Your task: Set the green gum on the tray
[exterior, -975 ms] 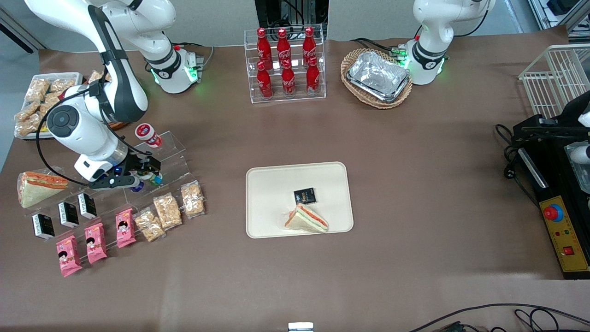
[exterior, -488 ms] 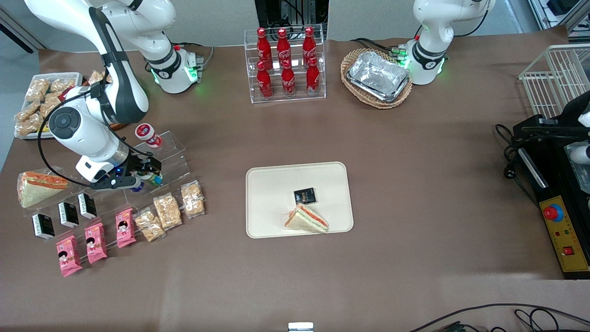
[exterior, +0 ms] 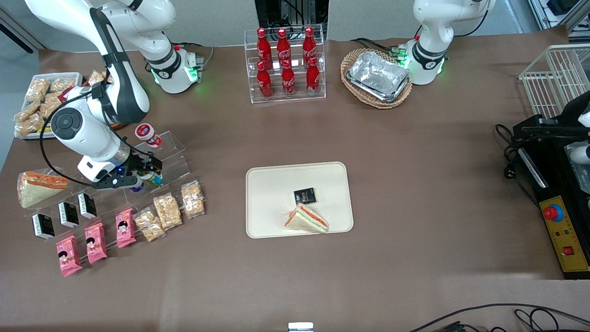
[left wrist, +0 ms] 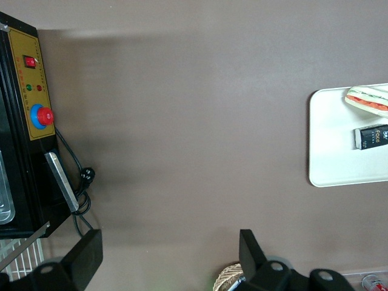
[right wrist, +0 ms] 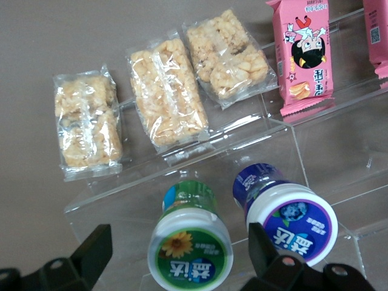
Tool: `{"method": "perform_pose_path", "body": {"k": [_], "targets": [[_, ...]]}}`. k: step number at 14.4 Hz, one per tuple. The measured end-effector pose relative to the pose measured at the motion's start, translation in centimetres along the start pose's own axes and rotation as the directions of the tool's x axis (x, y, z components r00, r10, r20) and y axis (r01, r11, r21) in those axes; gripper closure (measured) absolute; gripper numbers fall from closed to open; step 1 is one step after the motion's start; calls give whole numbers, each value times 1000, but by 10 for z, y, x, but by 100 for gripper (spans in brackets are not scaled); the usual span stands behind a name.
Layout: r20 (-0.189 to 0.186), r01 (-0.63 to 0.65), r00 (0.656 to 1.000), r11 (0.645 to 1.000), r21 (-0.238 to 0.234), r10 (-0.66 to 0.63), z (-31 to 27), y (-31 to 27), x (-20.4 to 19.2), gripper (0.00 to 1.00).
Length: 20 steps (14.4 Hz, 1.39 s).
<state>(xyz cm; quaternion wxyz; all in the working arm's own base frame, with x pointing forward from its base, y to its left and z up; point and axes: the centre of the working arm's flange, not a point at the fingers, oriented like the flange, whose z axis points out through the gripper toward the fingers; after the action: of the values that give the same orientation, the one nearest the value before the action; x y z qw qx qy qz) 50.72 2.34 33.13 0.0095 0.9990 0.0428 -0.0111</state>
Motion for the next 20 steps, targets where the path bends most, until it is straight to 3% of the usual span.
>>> {"method": "perform_pose_path", "body": {"k": [20], "targets": [[-14,2,1000,1000,1,-2,14,-1,-8,0]]}}
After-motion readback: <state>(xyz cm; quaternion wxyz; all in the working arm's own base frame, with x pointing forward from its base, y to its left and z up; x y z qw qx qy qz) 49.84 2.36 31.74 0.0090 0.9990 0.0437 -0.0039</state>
